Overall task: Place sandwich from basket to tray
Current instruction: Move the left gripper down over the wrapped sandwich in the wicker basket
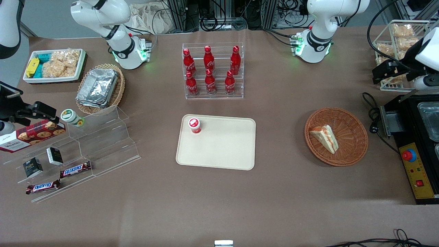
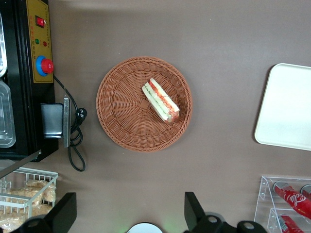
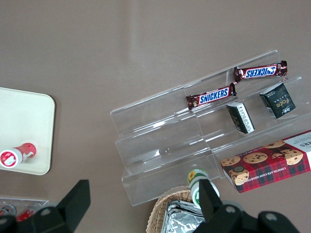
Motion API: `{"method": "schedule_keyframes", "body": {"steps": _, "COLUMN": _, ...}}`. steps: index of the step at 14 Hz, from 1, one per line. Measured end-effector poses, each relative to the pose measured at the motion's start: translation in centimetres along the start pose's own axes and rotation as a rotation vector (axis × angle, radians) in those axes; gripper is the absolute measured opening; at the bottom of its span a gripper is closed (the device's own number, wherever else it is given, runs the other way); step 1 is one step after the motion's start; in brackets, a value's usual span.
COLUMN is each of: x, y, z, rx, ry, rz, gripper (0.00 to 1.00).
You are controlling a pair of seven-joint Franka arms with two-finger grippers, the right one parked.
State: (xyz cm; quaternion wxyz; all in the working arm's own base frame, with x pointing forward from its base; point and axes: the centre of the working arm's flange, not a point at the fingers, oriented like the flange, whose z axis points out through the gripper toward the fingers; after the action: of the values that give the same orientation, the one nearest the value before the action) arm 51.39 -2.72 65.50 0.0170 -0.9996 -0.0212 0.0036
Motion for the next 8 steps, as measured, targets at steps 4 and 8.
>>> {"method": "schedule_keyframes", "body": {"steps": 4, "x": -0.1, "y": 0.0, "z": -0.1, "rx": 0.000, "ry": 0.002, "rz": 0.006, "gripper": 1.00}}
{"method": "schedule_keyframes", "body": {"steps": 8, "x": 0.2, "y": -0.4, "z": 1.1, "rx": 0.002, "ry": -0.023, "rz": -0.049, "gripper": 1.00}}
